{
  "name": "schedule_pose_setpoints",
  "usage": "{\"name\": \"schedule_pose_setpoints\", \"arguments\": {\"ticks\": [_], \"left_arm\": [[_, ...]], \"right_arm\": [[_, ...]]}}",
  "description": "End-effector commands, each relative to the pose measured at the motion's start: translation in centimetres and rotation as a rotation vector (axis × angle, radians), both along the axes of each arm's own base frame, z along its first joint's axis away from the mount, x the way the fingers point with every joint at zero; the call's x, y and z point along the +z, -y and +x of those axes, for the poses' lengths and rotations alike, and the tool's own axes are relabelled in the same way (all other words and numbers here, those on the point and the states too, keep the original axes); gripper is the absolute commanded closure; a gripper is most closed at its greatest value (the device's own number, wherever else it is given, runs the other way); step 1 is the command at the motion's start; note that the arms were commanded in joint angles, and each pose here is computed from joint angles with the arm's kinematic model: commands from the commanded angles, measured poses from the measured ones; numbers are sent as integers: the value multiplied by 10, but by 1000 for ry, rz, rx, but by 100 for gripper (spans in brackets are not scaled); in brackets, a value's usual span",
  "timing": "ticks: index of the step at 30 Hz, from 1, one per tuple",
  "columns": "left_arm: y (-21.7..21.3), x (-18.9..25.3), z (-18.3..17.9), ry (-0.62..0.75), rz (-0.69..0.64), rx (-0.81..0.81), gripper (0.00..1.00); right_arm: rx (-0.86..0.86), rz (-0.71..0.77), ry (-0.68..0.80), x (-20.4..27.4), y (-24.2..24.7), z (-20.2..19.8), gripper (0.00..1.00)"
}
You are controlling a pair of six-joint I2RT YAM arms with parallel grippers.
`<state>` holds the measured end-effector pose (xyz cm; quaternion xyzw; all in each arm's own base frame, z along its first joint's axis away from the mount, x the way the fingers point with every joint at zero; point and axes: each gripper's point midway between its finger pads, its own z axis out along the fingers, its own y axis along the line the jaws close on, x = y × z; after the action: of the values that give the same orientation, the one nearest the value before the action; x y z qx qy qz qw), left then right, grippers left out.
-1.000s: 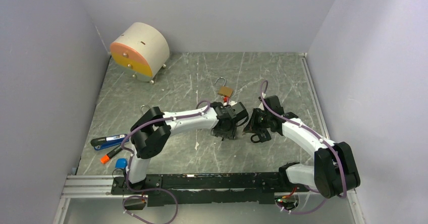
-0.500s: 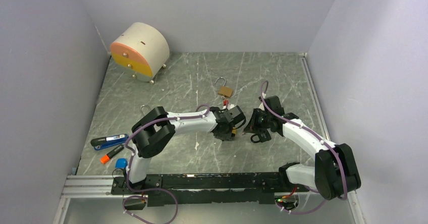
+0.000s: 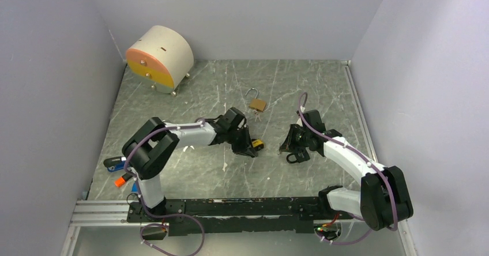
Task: Unlock with the key
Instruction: Adjust the lock at the center of the board.
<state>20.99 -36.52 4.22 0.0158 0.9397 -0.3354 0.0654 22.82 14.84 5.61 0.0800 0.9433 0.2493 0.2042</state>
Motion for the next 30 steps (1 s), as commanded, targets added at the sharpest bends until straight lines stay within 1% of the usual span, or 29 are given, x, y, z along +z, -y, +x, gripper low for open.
{"name": "schedule_pose_setpoints", "arguments": {"ticks": [1,8,9,11,14,17,19,22,25,29,30], "left_arm": [[33,83,-3,-109,-420,-28,98],[44,99,3,-283,-663,73,97],[47,108,6,-275,-735,77,98],[48,118,10,-304,-832,102,98],[50,126,16,-342,-920,149,97],[50,121,22,-372,-935,207,97],[47,111,24,-393,-917,250,97],[41,97,25,-431,-927,313,95],[35,87,25,-460,-950,349,91],[26,74,22,-484,-938,389,86],[24,71,20,-494,-927,400,84]], "right_arm": [[-12,22,24,3,-3,3,100],[8,37,2,-4,-19,-6,100],[17,35,-3,-5,-22,-7,100],[27,27,-7,-6,-27,-9,100],[25,20,-6,-6,-30,-7,100],[20,15,-11,-7,-31,-5,100],[10,10,-16,-7,-31,-4,100],[-3,4,-16,-7,-29,-4,100],[-12,0,-17,-7,-29,-3,100],[-22,-3,-22,-7,-29,-1,100],[-22,-5,-26,-8,-29,-1,100]]}}
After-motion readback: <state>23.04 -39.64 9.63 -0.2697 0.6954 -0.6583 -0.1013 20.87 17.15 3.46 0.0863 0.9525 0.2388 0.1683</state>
